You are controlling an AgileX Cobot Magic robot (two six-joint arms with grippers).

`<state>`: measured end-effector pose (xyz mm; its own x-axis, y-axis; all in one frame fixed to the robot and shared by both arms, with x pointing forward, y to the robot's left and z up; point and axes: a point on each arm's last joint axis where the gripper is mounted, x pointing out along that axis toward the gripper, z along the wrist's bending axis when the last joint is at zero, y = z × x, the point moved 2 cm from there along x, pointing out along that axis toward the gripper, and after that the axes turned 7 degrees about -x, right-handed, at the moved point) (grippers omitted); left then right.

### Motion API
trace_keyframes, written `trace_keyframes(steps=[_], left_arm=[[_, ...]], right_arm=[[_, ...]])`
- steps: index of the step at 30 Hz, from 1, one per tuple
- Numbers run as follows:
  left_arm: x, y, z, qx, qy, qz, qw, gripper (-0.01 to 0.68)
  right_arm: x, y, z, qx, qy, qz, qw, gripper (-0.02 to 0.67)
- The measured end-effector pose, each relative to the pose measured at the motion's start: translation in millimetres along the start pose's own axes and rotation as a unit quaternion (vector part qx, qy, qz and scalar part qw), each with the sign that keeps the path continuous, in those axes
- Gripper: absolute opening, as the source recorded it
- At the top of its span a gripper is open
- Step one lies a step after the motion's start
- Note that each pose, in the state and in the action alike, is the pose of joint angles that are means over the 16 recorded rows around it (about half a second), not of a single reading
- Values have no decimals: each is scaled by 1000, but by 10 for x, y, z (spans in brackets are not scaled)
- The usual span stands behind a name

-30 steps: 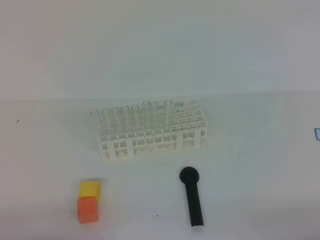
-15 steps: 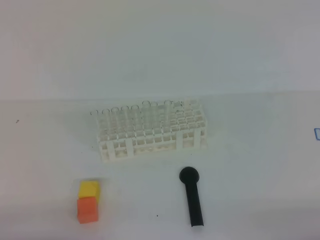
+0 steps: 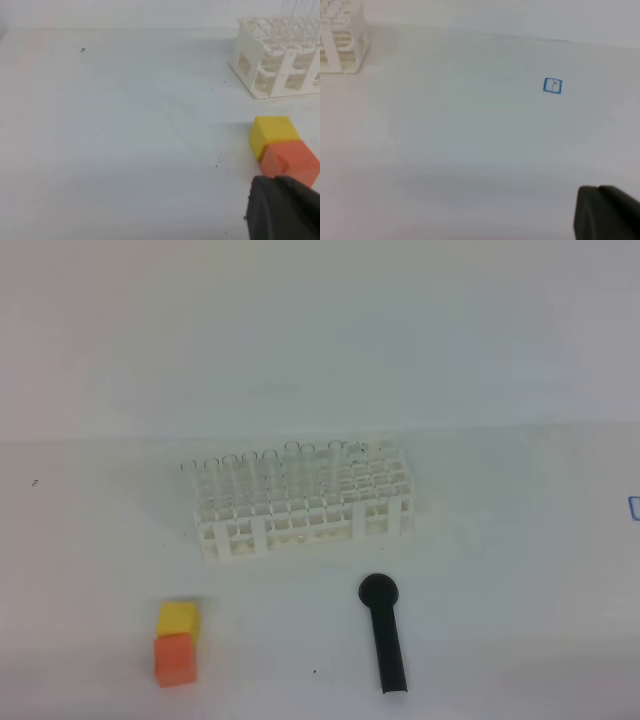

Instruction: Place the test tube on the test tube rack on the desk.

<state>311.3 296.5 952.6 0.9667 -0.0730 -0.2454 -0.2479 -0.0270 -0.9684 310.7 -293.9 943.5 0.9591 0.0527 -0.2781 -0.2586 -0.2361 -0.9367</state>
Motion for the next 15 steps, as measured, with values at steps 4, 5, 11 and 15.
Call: trace_keyframes(steps=[4, 5, 11, 15], left_arm=[[1, 5, 0, 0, 0, 0, 1000, -1], [1, 5, 0, 0, 0, 0, 1000, -1], [1, 5, 0, 1, 0, 0, 1000, -1], [3, 10, 0, 2, 0, 0, 1000, -1]], right_arm=[[0, 0, 0, 0, 0, 0, 1000, -1], [0, 0, 0, 0, 0, 0, 1000, -1], [0, 0, 0, 0, 0, 0, 1000, -1], [0, 0, 0, 0, 0, 0, 1000, -1]])
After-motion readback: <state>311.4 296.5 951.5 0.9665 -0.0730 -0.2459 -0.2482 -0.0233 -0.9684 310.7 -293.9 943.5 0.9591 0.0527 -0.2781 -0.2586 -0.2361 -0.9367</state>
